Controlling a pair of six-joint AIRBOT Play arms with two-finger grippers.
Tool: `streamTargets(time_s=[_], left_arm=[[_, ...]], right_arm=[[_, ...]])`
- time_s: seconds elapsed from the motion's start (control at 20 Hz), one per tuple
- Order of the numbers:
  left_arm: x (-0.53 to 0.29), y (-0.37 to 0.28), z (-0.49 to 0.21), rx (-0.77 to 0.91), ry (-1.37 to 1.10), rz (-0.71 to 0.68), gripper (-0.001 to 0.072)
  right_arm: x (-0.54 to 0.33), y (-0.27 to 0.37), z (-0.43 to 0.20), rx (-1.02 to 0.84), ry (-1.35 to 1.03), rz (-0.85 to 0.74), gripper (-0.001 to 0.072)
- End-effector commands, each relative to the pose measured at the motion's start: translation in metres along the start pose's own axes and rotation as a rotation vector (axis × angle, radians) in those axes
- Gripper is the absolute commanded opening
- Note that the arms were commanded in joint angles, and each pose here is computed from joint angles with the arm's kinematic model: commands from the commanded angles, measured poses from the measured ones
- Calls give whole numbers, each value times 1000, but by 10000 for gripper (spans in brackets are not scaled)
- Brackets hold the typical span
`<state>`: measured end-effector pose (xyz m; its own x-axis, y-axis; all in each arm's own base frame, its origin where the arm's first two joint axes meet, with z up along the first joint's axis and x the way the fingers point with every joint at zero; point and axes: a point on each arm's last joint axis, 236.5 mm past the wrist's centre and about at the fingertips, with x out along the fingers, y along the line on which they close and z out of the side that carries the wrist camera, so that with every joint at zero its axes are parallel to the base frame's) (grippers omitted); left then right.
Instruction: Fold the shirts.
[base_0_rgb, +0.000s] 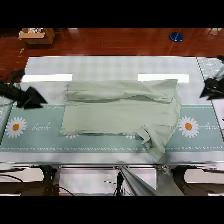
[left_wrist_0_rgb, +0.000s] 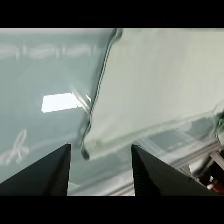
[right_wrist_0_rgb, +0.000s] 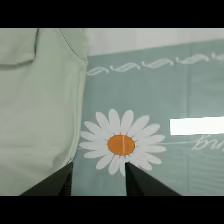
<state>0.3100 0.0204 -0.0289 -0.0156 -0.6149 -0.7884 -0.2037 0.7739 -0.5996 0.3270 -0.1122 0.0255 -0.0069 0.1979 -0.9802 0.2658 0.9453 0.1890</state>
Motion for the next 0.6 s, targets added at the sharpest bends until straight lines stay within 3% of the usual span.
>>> streamTargets(time_s=[0.0, 0.2, 0.55], left_arm=[[26, 18, -61, -111, 27, -62, 537], [74, 34, -92, -179, 36, -72, 553], [91, 42, -68, -195, -84, -47, 554]], right_arm=[[8, -2, -27, 97, -108, 145, 428], [29, 6, -45, 119, -110, 196, 428], [32, 12, -48, 120, -99, 223, 427]])
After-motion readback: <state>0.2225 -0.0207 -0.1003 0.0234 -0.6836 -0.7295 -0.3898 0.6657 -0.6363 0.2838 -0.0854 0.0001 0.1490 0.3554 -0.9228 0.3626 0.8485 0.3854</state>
